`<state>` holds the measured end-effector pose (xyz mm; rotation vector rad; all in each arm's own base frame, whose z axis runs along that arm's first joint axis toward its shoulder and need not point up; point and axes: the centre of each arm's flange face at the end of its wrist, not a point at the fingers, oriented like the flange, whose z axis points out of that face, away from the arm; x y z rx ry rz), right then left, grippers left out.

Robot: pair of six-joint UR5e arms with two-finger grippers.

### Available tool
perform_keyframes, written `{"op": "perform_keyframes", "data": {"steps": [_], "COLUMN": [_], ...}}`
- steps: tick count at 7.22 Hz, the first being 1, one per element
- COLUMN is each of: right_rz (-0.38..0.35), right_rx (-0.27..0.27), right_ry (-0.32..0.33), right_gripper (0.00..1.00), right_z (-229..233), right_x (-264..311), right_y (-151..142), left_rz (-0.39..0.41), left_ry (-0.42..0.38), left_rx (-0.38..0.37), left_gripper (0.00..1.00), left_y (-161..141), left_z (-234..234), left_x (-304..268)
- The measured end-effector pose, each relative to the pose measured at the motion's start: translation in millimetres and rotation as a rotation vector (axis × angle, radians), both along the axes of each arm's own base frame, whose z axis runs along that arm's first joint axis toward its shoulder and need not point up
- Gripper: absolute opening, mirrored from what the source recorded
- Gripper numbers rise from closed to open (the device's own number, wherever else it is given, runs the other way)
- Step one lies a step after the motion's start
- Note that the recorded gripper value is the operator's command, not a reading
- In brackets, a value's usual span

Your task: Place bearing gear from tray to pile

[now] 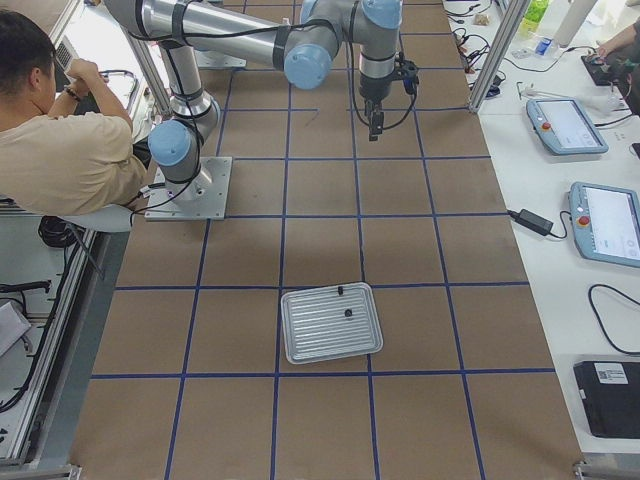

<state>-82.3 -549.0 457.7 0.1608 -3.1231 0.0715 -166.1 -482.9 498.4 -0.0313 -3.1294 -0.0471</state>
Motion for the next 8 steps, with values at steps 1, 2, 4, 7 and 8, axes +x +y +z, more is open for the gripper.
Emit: {"op": "perform_keyframes", "data": {"steps": [1,2,4,7,8], "right_rz": [0.053,0.099,0.164,0.210,0.212], "right_rx": [0.020,0.022,-0.006,-0.012,-0.013], "right_ry": [-0.010,-0.022,-0.022,-0.017,-0.016], "right_gripper": [1.00,1.00,1.00,1.00,1.00], "right_z": [-19,-42,-83,-152,-171], "right_x": [-59,-122,-223,-321,-339], "right_y": [0,1,6,19,24], "left_rz": [0.000,-0.001,-0.002,-0.003,-0.003], "left_ry": [0.000,0.000,0.000,0.000,-0.001], "left_rx": [0.000,0.000,0.000,-0.002,-0.002], "left_gripper": [1.00,1.00,1.00,1.00,1.00], "left_y": [0,0,0,0,0], "left_z": [0,0,0,0,0], "left_x": [0,0,0,1,1]}}
